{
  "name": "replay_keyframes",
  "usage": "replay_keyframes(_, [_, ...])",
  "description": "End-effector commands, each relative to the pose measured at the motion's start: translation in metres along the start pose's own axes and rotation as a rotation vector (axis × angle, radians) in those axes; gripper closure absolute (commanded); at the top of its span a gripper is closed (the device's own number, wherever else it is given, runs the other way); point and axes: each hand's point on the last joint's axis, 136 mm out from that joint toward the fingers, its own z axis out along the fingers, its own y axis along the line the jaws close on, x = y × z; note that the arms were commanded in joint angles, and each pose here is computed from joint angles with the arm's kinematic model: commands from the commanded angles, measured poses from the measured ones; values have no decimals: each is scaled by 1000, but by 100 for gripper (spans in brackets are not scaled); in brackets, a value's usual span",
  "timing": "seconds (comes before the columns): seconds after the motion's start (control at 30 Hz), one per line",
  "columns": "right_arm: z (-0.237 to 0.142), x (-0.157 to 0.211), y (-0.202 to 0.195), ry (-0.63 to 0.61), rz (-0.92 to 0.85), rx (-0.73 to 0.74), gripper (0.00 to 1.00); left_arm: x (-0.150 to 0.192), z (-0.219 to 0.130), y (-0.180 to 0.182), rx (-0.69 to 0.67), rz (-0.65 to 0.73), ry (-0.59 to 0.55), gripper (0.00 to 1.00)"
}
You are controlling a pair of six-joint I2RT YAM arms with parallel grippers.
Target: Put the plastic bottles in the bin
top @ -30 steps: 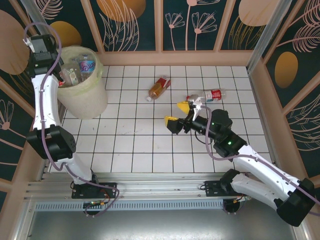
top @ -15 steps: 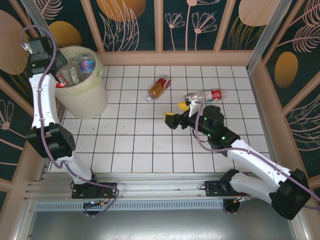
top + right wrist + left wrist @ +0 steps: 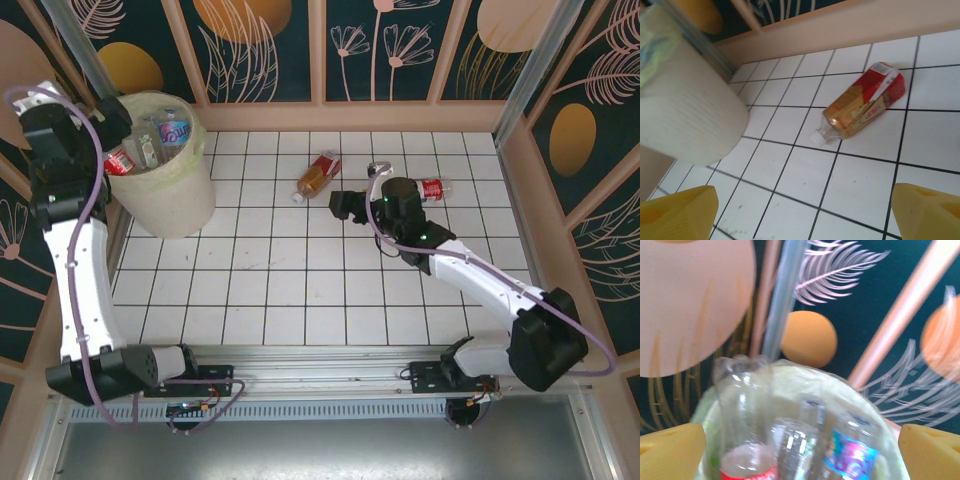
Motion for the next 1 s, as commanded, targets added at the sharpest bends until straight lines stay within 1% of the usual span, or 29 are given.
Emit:
replay_keyframes(0.0, [9,-10,-21,-6,66,101,11,21,-12,-55,229,67,33,1])
replay_keyframes(0.07, [14,-11,-29,2,65,109,11,42,-22,-78,305,98,79,1])
replay_keyframes(0.1, [17,-7,-27,27,61,93,11,52,-26,-88,345,101,98,1])
replay_keyframes(0.13, [17,-12,-41,27,72,114,11,60,-30,-96,382,107,112,1])
replay_keyframes(0.2, [16,-15,-52,31,69,134,11,76,-39,-113,450,112,132,1])
replay_keyframes(0.33, [12,-17,-65,45,64,137,11,119,-49,-156,591,167,215,1])
replay_keyframes(0.47, [3,-14,-54,68,5,62,8,170,-53,-201,669,307,297,2])
replay_keyframes(0.57, [-10,-10,-38,76,-72,-29,5,202,-53,-234,725,412,339,1])
replay_keyframes(0.63, [-22,-8,-28,72,-111,-82,1,222,-42,-247,735,448,373,1])
replay_keyframes(0.8, [-51,-7,-10,40,-157,-163,1,278,1,-263,725,532,484,1])
replay_keyframes(0.87, [-63,-6,-1,30,-171,-206,1,308,21,-268,719,576,547,1])
replay_keyframes(0.97, [-79,-3,11,19,-201,-267,1,337,47,-274,700,626,593,1])
